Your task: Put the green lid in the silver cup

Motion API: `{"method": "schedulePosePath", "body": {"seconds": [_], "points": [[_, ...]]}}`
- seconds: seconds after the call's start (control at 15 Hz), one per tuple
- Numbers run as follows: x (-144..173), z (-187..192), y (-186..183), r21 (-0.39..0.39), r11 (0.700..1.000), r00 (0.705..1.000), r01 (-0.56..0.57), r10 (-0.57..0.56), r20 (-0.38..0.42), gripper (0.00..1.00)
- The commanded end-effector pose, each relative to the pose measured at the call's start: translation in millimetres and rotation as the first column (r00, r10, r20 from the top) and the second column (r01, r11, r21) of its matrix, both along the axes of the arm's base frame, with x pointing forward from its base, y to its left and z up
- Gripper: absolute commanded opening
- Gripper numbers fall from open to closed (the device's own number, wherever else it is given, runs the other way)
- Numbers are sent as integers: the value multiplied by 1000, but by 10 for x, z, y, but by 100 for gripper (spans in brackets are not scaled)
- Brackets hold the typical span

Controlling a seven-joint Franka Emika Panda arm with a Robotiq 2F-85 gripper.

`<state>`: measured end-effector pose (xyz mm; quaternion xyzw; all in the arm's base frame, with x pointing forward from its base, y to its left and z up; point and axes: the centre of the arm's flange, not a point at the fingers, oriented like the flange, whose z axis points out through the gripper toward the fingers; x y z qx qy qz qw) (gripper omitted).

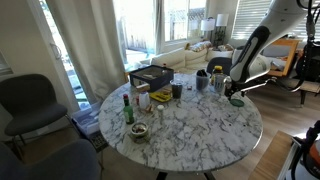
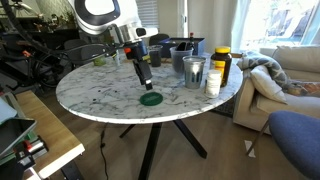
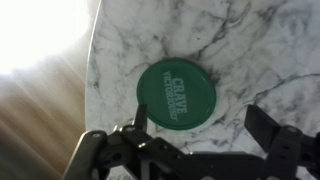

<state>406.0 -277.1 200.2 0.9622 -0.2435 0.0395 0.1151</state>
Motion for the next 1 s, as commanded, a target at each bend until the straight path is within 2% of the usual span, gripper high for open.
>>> {"method": "schedulePosePath", "body": {"seconds": [0.0,0.07,0.13,0.2,0.33,0.53,0.6,0.67,0.8,0.93], "points": [[31,-108,-17,26,999,1000,21,-21,13,99],[43,-118,-8,32,999,1000,28,-28,10,90],[49,-125,-1,32,999,999,35,-36,13,88],[59,-137,3,31,999,999,41,-41,13,68],[69,-156,-12,35,998,999,49,-49,12,63],[81,-215,-53,39,997,998,66,-66,10,41],[81,-238,-63,41,997,998,69,-69,9,40],[83,-263,-74,43,996,997,73,-73,7,34],[88,-302,-86,44,996,997,78,-79,3,32],[101,-330,-97,47,996,997,82,-82,2,37]]}}
